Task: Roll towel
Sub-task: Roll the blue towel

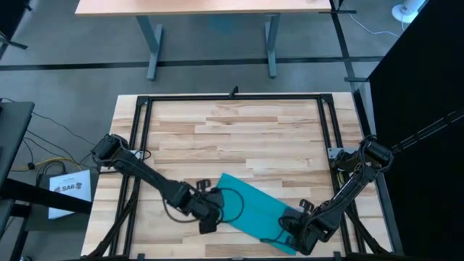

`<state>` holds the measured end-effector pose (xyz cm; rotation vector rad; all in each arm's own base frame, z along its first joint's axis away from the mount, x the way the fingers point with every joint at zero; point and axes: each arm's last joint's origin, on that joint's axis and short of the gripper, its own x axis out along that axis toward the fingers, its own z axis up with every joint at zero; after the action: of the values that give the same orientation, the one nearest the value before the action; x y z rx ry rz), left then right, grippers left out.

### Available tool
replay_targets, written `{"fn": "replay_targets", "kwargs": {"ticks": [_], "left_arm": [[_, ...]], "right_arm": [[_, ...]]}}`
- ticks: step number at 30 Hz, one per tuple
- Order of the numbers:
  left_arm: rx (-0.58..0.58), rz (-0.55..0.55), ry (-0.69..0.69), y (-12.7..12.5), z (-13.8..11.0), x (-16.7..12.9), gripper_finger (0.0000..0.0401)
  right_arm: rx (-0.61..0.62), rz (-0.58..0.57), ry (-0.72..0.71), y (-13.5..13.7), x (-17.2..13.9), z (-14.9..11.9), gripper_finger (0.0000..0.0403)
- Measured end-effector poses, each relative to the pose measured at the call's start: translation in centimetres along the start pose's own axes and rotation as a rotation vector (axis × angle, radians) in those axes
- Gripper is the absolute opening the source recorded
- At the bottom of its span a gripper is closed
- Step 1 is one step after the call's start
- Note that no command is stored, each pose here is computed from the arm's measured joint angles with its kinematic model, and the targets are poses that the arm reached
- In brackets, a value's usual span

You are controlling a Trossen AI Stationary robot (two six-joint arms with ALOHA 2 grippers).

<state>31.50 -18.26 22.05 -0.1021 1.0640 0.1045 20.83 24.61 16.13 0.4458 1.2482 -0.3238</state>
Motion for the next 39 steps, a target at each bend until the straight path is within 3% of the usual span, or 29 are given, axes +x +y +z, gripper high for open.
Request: {"fn": "replay_targets", "kwargs": {"ticks": [8,13,19,27,39], "left_arm": [[0.032,-0.003,0.015,2.6,1.8,0.9,0.0119],[0.075,-0.022,0.044,2.7,1.6,0.9,0.0119],[0.106,-0.01,0.082,2.2,0.8,0.7,0.0119],[0.151,0.016,0.148,1.8,-0.3,0.4,0.0119],[0.158,0.015,0.152,1.7,-0.4,0.4,0.0119]], "right_arm": [[0.188,-0.046,0.013,-1.3,0.8,3.7,0.0022],[0.191,-0.028,0.075,-1.7,1.5,5.2,0.0022],[0.254,-0.061,0.127,-4.2,3.3,6.9,0.0022],[0.15,-0.036,0.207,-6.5,4.5,8.7,0.0022],[0.029,-0.107,0.217,-12.4,5.2,14.4,0.0022]]}}
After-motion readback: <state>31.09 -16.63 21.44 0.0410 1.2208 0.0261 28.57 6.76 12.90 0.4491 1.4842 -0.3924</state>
